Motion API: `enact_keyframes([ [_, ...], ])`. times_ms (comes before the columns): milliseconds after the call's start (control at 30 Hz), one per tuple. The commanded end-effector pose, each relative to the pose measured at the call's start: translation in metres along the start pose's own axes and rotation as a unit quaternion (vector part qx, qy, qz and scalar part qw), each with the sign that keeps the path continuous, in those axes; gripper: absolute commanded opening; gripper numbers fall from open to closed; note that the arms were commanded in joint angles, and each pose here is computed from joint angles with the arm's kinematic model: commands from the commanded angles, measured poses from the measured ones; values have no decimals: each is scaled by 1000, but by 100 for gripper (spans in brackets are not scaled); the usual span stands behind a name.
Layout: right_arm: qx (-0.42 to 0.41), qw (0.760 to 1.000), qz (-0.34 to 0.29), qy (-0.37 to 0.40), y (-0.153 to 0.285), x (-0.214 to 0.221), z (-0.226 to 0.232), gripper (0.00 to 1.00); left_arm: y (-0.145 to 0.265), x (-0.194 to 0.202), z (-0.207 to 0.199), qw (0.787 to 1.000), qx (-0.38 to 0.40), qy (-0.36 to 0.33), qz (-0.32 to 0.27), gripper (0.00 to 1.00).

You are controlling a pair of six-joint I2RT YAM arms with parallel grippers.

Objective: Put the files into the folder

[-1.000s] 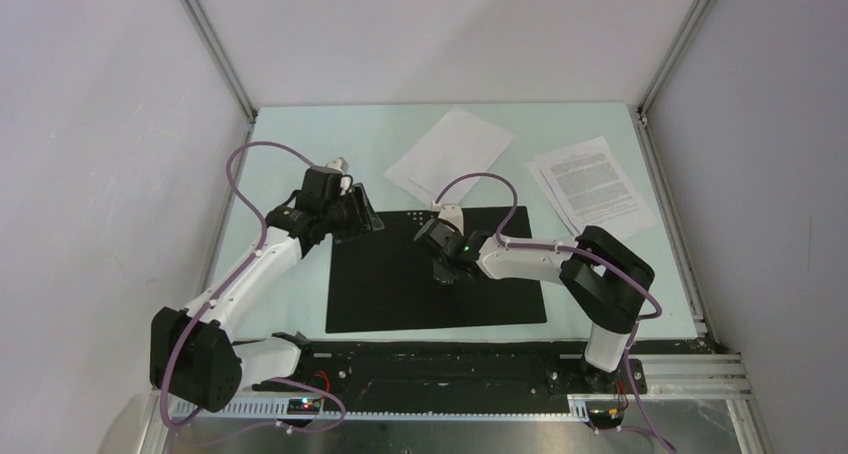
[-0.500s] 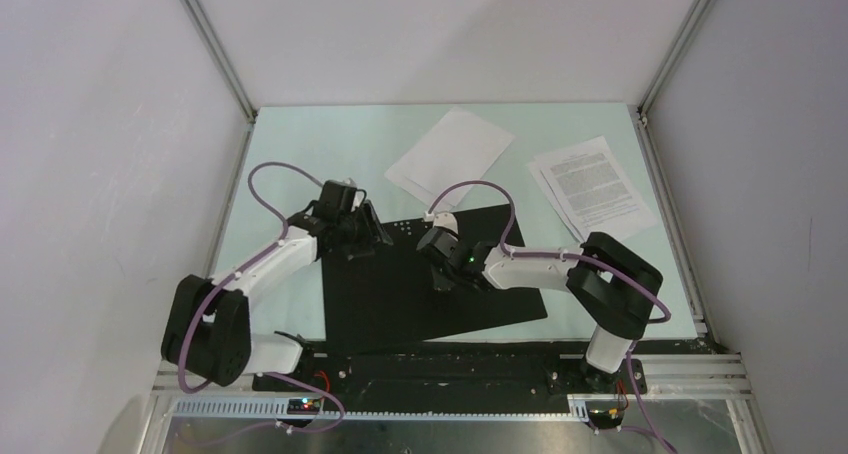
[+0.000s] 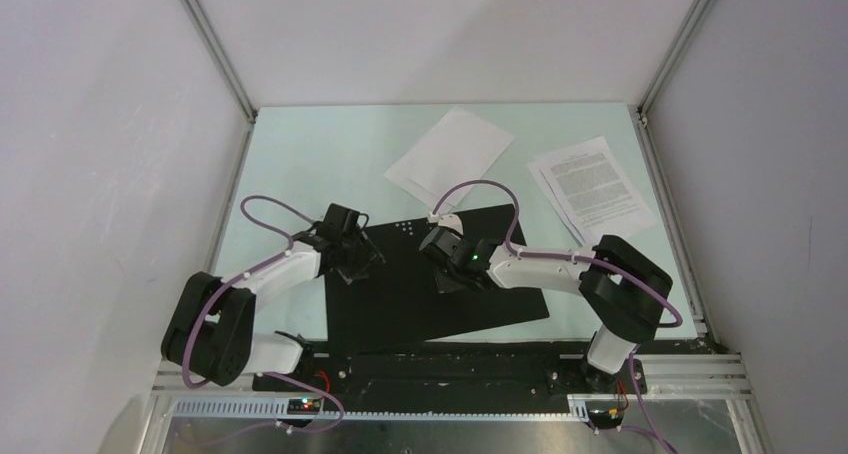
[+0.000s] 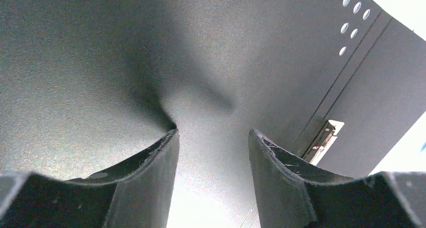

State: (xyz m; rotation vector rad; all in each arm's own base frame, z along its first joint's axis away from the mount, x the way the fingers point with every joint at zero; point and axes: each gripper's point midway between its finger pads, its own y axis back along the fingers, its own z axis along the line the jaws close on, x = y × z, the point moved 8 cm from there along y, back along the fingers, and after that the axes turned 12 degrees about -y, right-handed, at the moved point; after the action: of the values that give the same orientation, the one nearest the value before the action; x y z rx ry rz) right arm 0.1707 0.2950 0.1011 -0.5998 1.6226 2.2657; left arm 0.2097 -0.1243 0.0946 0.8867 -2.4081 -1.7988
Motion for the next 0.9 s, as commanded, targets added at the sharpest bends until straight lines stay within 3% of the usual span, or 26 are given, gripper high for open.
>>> enact_keyframes([
  [0, 10, 1000, -18, -12, 15, -8, 12, 27, -1, 0, 3, 999, -17, 27, -29, 59],
  [633, 41, 999, -3, 0, 0, 2, 14, 20, -1, 2, 7, 999, -21, 32, -33, 59],
  [867, 49, 999, -1, 5, -2, 6, 13, 13, -1, 3, 8, 999, -24, 35, -33, 59],
])
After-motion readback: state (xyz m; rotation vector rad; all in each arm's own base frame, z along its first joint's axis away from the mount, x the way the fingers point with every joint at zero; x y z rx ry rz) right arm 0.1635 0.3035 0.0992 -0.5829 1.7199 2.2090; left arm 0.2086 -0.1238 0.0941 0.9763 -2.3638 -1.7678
